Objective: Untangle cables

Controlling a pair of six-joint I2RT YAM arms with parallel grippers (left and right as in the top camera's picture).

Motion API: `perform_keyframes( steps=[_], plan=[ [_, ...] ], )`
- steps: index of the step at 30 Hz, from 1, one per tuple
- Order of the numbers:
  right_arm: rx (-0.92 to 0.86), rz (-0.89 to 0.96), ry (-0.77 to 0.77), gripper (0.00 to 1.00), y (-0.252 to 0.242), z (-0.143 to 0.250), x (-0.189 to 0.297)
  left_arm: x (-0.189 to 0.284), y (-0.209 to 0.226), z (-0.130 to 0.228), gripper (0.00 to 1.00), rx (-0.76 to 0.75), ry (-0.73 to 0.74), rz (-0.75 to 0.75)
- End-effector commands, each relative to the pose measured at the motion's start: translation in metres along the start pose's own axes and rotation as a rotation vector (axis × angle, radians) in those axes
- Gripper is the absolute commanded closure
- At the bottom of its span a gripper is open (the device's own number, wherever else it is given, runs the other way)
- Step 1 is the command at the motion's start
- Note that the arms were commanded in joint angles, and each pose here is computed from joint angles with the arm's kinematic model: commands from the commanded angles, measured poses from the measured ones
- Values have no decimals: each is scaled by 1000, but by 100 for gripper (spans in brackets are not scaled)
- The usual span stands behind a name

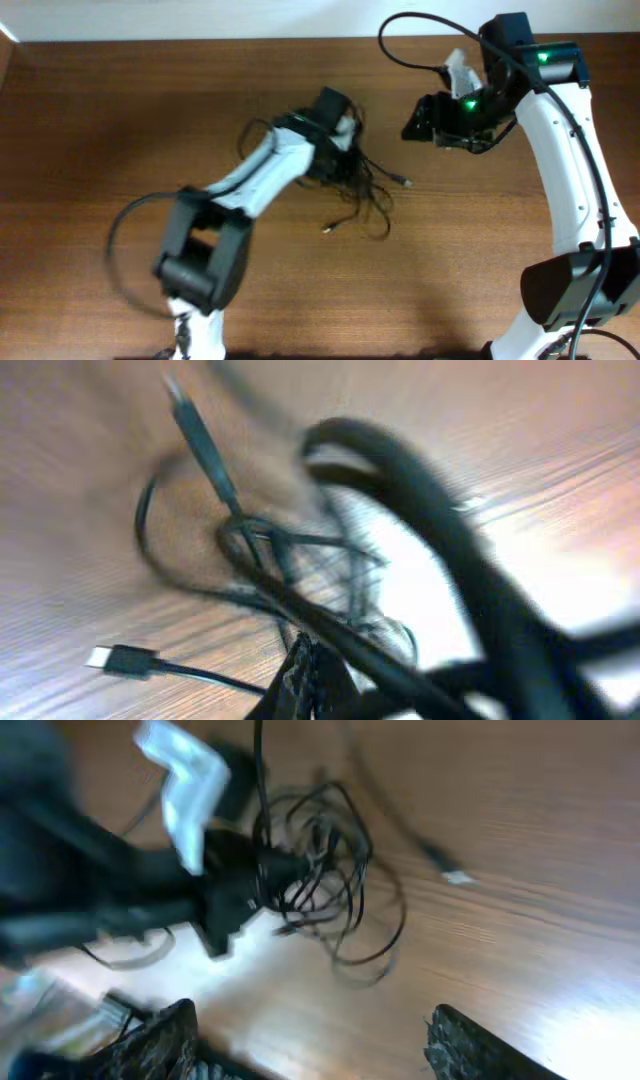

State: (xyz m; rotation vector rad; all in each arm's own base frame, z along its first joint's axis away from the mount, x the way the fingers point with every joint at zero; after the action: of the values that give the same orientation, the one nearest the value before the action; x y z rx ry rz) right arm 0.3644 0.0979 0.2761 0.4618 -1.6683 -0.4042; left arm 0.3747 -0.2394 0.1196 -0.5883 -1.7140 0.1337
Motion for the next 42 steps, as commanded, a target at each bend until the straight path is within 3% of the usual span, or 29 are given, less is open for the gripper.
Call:
perform_keyframes(
  steps=[1, 4, 6, 11, 17, 23, 31, 34, 37, 42],
  plan=[
    [162, -174, 4, 27, 40, 3, -8, 145, -41, -33, 100, -31, -301, 263],
    [263, -229, -27, 27, 68, 0, -18, 190, -46, -27, 100, 49, -378, 298],
    [315, -287, -50, 27, 83, -3, -20, 195, -41, -27, 100, 98, -387, 290],
    [363, -314, -75, 27, 92, -6, -21, 181, 9, 0, 100, 415, -315, -81],
    [464, -299, -37, 27, 126, 10, -45, 178, 11, 12, 100, 507, -259, -95],
    [409, -197, -87, 32, 147, 11, -62, 178, 4, 13, 100, 502, -231, -27],
    [334, -195, -135, 35, 148, -8, -76, 188, -11, 11, 100, 510, -143, 264],
    [311, -117, -188, 36, 140, -17, -76, 191, -9, 11, 100, 517, -139, 291],
    [206, 138, -258, 49, 105, -28, -75, 196, -3, 10, 100, 525, -142, 322],
    [151, 161, -285, 77, 85, -40, -65, 198, -5, 7, 100, 466, -152, 357]
  ],
)
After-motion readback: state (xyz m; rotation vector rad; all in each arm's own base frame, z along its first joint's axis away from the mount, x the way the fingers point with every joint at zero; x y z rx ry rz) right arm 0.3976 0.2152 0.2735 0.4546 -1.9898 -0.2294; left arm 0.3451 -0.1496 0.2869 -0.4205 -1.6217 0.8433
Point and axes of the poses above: each gripper's point midway between its finger pads, its own x axis back along the fingers, its own y axis along the line the jaws close on, z = x × y, the point moved 6 cm from there along x, back along the fingers, and after that the axes turned 2 degrees about -x, right-handed, at the moved point
